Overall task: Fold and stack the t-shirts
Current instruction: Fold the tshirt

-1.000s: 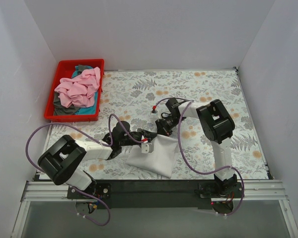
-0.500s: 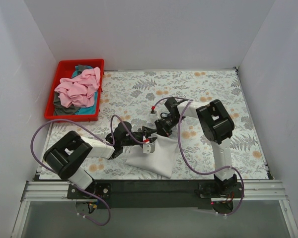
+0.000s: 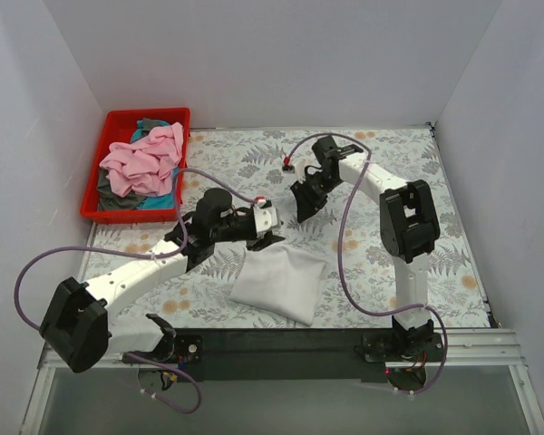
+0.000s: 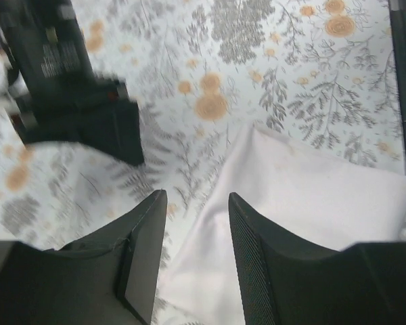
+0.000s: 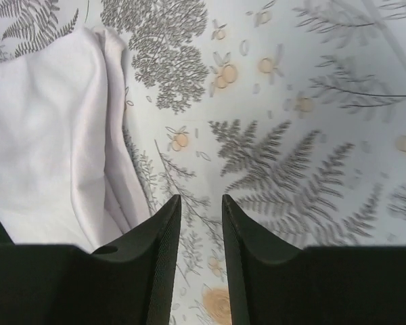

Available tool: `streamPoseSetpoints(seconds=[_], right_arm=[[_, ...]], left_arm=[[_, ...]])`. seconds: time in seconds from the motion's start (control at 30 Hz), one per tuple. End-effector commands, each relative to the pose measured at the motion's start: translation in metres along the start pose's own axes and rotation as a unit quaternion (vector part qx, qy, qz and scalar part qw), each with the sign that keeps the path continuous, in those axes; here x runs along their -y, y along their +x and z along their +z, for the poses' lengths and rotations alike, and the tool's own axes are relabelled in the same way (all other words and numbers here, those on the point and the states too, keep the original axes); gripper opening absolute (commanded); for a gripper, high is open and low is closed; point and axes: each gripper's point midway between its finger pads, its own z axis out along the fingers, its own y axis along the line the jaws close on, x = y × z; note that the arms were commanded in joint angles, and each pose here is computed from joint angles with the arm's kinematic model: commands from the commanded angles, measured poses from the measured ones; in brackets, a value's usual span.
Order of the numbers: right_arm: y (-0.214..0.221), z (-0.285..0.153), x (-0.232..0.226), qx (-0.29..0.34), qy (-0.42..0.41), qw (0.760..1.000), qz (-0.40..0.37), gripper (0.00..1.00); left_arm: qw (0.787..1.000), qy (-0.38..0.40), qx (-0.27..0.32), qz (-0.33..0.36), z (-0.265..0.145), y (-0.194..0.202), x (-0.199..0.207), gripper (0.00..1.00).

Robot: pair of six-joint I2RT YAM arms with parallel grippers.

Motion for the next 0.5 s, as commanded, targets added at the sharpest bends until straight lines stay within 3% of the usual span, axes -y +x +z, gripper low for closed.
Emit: streamPoseSetpoints(seconds=[0.0,0.13,0.27,0.47], right_arm=[[0.003,-0.044,-0.002,-0.001,-0.003,1.000,0.001,0.40],[0.041,-0.055,-0.046,-0.012,-0.059,0.998,0.020,0.44],[0.065,-0.054,-0.071,-0.012,-0.088,0.995,0.037,0.51],[0.086,-0.040,-0.064,-0.017,-0.069,0.996,0.050,0.54]], left_arm=[[0.969,0.054,-0.104,-0.218,-0.021,0.039,0.019,0.41],[0.926,0.042,-0.135,-0.349,-0.038,0.064,-0.016,0.42],[0.882,0.061,-0.154,-0.441,-0.041,0.084,-0.024,0.47],[0.844,0.070,-0.196,-0.495,-0.028,0.120,-0.025,0.50]])
